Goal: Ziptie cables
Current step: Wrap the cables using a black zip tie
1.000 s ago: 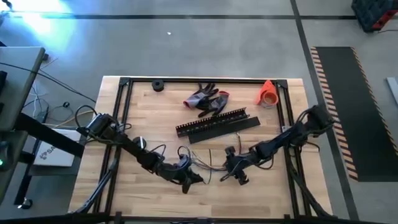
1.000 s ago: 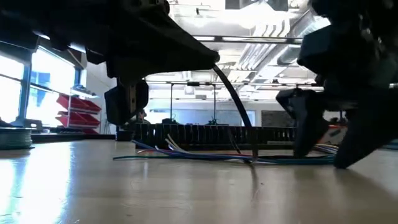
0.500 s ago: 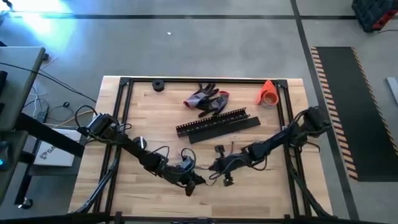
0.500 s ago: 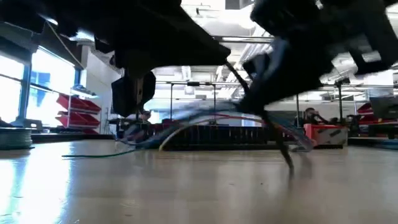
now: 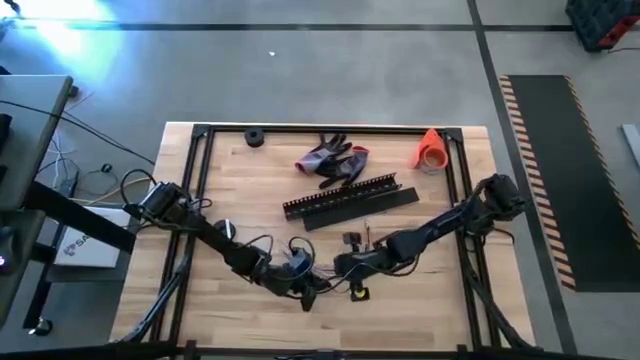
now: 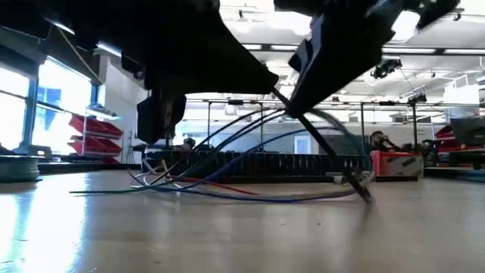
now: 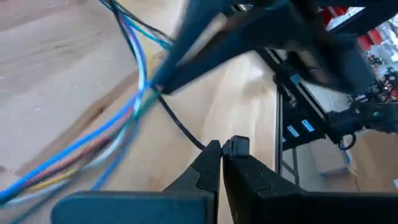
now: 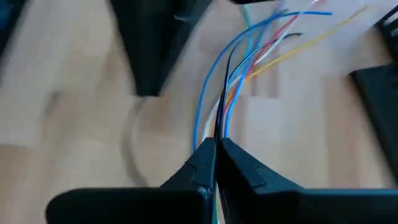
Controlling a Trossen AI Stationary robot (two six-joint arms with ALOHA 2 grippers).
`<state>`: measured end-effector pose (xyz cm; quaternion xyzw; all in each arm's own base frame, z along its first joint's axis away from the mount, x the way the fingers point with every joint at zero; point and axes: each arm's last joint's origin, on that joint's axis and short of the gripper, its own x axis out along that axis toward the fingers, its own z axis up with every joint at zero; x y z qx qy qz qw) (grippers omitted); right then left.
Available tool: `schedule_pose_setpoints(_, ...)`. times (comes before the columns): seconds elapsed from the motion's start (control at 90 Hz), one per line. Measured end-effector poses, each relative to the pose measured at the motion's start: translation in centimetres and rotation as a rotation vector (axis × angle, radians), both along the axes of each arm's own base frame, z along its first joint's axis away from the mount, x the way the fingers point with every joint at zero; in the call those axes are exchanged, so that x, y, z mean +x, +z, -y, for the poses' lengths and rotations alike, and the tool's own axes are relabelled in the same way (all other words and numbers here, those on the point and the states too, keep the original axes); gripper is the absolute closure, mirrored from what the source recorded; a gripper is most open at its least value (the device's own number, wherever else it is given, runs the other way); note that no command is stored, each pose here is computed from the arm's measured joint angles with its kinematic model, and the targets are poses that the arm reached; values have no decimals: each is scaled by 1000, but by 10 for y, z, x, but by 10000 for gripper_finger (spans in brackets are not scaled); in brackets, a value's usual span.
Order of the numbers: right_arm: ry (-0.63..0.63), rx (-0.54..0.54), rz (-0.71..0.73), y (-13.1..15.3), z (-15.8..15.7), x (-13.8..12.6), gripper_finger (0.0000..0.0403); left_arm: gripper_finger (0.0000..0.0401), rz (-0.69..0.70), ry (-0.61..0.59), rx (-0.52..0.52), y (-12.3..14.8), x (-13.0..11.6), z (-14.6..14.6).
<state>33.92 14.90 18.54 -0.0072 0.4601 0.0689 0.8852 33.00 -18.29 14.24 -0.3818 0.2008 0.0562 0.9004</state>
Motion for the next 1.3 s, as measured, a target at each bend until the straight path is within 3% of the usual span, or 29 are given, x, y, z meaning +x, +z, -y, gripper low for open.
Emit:
schedule_pose_setpoints(0.156,61,110,-57,-2,-4,-1,375,401,3,1,21,0,-3,4)
schedule_pose_setpoints(0.344,184,112,-62,11,1,-7,265,401,-5,11,39,-1,-5,6)
schedule_pose_setpoints(0.444,202,53,-114,28,10,-24,205,401,-10,21,52,-2,-6,7)
schedule_pose_setpoints(0.578,180,-155,-241,39,27,-54,163,401,-7,26,57,-2,-7,8)
schedule_pose_setpoints(0.7,277,-243,-348,17,50,-77,165,401,-4,19,71,-2,-7,9)
schedule_pose_setpoints(0.789,358,-278,-329,-5,63,-85,181,401,-7,18,73,-2,-7,9)
schedule_pose_setpoints(1.022,506,-351,-186,-25,70,-82,226,401,-12,23,70,-3,-7,8)
schedule_pose_setpoints(1.2,606,-351,-212,-40,73,-76,256,401,-13,33,54,-3,-7,7)
schedule_pose_setpoints(1.3,597,-343,-260,-53,73,-73,277,401,-11,37,48,-2,-7,7)
